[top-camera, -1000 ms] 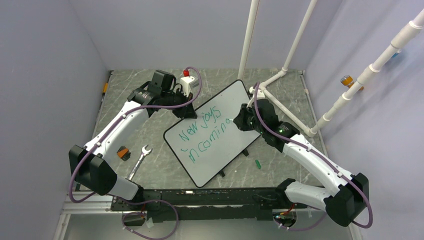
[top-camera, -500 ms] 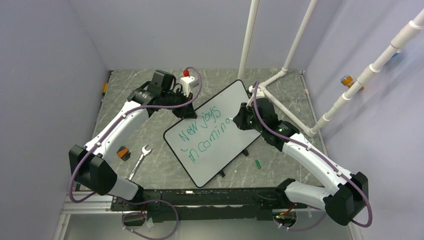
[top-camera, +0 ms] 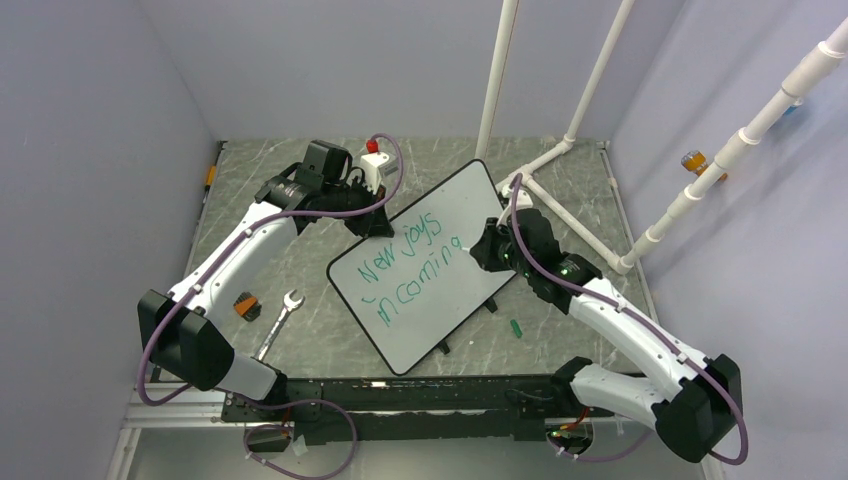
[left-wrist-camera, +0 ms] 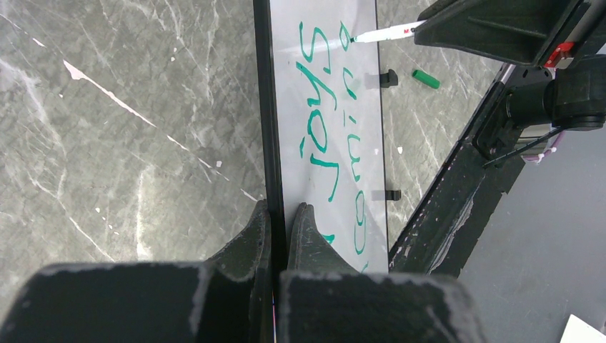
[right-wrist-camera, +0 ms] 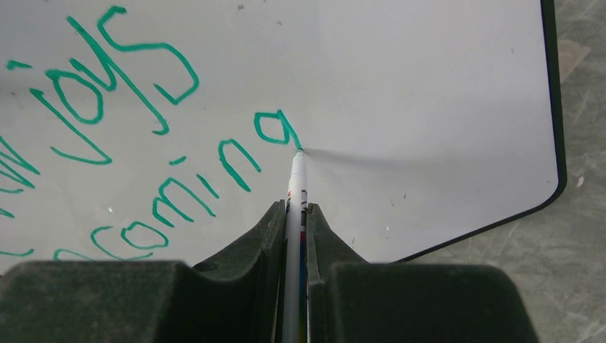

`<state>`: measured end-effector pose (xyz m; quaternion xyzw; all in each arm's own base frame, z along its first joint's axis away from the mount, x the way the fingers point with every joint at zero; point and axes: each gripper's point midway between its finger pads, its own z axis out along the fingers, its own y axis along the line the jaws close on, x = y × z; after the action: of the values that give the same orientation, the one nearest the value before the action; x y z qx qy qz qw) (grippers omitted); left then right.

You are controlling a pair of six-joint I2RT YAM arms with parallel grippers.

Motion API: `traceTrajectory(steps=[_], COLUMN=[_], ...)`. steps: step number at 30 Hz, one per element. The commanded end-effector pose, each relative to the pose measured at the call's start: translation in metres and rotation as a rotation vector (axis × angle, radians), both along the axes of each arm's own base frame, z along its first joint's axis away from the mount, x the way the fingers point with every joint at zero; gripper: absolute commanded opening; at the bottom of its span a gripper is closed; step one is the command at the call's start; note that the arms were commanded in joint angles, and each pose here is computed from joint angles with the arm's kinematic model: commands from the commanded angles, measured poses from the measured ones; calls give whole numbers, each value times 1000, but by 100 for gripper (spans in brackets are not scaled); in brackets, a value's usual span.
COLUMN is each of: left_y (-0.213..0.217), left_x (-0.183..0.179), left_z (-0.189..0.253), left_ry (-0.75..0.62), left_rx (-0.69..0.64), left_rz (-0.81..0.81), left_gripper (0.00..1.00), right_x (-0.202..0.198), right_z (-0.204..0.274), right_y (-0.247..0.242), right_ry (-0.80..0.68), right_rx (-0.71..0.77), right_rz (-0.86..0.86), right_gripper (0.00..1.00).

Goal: Write a sentence on the whiteboard

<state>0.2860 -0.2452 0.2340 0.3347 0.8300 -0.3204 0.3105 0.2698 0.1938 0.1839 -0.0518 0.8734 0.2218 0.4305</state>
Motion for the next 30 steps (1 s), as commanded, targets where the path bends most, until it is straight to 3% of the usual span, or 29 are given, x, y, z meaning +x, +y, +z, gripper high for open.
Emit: traceTrajectory(steps=[1, 13, 30], left_y=[6, 6, 7], left_x=[11, 11, 10], left_z=[-10, -10, -8], left_ry=[-122, -124, -129], left_rx=[103, 102, 102], left_rz=[-44, -45, -43], left_gripper=[0, 0, 0], right_x=[-9, -28, -32], right_z=[-14, -41, -25], right_y=[-2, -7, 12], right_ry=[33, 92, 91], right_rx=[13, 35, 102], right_rz=[-1, -6, 89], right_gripper=[0, 0, 0])
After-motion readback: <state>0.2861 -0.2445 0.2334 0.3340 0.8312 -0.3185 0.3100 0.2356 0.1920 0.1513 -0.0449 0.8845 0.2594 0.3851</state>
